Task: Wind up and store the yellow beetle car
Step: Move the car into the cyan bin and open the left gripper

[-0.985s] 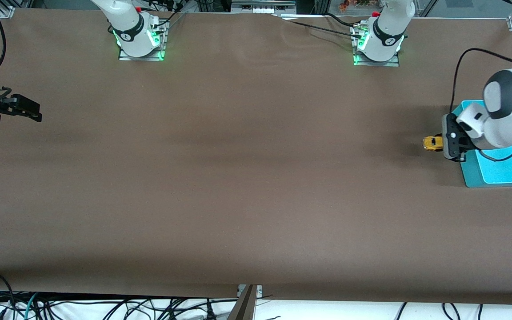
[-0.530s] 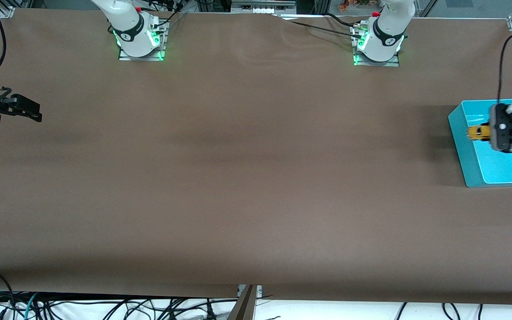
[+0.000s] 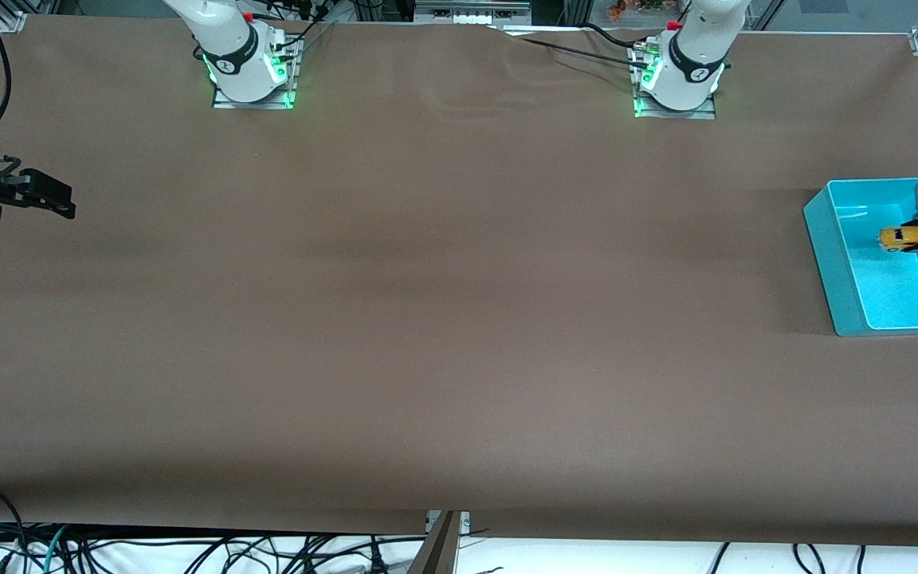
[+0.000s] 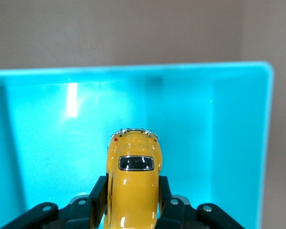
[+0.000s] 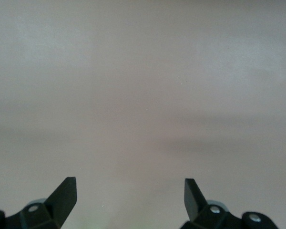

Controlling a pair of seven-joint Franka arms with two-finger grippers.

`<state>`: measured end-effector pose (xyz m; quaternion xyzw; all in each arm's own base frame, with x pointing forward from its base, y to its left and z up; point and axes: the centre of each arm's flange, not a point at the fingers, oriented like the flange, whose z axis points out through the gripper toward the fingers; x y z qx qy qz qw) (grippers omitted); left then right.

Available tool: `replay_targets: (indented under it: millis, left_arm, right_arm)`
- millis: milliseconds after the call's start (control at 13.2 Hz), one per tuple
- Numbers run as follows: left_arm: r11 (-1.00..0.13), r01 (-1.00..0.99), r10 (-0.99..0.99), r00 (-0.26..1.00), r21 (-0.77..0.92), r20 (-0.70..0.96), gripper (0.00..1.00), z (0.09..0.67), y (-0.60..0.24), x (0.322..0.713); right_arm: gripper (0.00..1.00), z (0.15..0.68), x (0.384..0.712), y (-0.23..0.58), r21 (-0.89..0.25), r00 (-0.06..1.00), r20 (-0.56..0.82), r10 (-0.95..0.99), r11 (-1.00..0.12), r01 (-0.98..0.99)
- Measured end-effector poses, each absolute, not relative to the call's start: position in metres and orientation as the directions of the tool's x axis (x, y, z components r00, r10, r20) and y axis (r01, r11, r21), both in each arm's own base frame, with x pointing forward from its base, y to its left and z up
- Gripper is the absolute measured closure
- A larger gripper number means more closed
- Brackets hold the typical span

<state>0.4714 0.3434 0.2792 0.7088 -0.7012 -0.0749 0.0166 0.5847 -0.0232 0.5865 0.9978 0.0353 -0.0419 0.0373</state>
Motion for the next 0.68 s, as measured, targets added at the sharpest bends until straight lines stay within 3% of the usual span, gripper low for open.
replay_targets:
  millis: [303, 379, 682]
  left_arm:
    - [-0.005, -0.994, -0.999, 0.001, 0.108, -0.035, 0.53, 0.211, 0.343, 0.460]
    - [-0.006, -0.994, -1.000, 0.003, 0.110, -0.026, 0.49, 0.202, 0.344, 0.459]
    - [0.011, -0.997, -0.999, -0.015, 0.082, -0.044, 0.07, 0.220, 0.349, 0.468]
  right_arm:
    - [0.00, 0.586, 0.585, -0.023, 0.071, 0.994, -0.086, 0.067, -0.995, 0.073]
    - [0.00, 0.586, 0.585, -0.023, 0.071, 0.994, -0.086, 0.067, -0.995, 0.073]
    - [0.00, 0.586, 0.585, -0.023, 0.071, 0.994, -0.086, 0.067, -0.995, 0.073]
